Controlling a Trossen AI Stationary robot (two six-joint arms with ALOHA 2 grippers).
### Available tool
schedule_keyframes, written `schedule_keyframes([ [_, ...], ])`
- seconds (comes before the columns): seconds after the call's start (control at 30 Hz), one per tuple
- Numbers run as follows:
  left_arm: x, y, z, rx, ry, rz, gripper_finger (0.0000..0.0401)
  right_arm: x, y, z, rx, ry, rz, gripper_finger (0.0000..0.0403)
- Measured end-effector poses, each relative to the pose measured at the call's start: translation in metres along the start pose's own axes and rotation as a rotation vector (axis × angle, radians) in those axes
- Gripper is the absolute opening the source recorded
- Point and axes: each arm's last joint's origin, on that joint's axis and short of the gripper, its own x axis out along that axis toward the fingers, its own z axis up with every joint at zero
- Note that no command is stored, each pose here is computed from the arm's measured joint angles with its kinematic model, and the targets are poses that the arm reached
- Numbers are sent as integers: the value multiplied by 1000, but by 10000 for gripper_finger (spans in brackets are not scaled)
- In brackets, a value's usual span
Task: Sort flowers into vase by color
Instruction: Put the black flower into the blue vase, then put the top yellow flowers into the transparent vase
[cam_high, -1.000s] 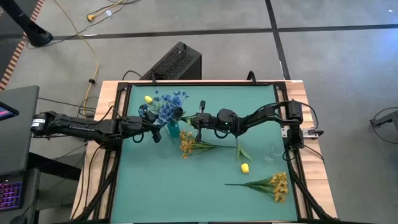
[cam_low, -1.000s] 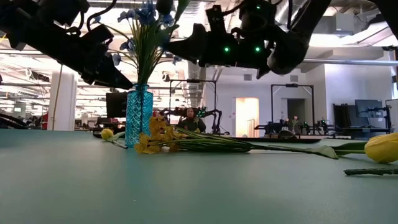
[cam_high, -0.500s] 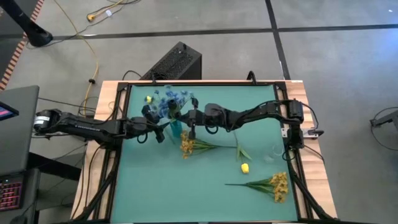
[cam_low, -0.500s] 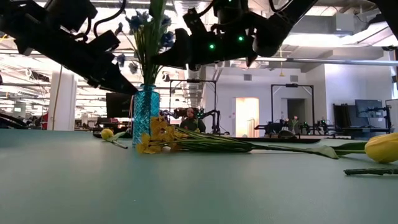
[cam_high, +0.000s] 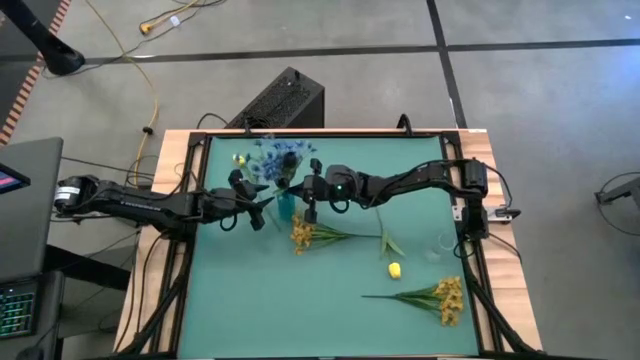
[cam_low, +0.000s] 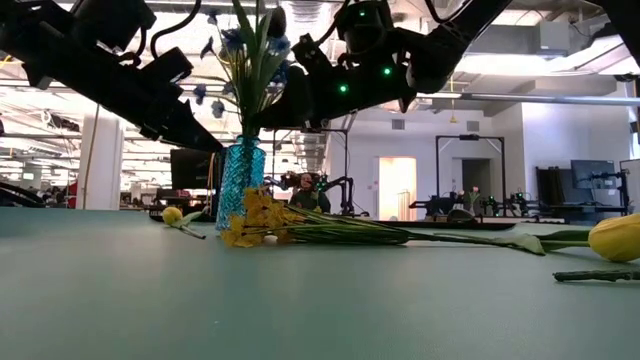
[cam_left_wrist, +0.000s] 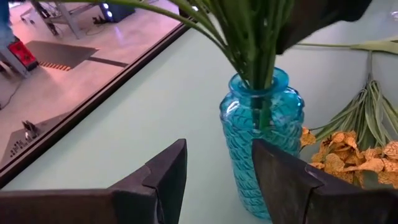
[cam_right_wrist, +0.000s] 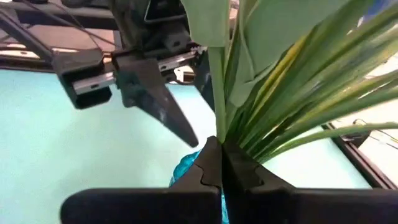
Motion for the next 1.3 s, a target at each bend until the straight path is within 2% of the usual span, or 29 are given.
schedule_keyframes([
  [0.4,0,0,0,-1,-1,-2,171,0,19,2,-77,-2,41,93],
  [0.67,0,0,-1,3,7,-1,171,-1,19,2,-76,4,22,183],
  [0.83,0,0,-1,6,8,-1,171,-8,18,9,-67,93,26,248],
  [0.97,0,0,-1,11,6,-1,171,-19,16,21,-60,158,39,280],
  [1.3,-2,-2,3,35,90,-2,171,-65,12,40,-37,392,72,297],
])
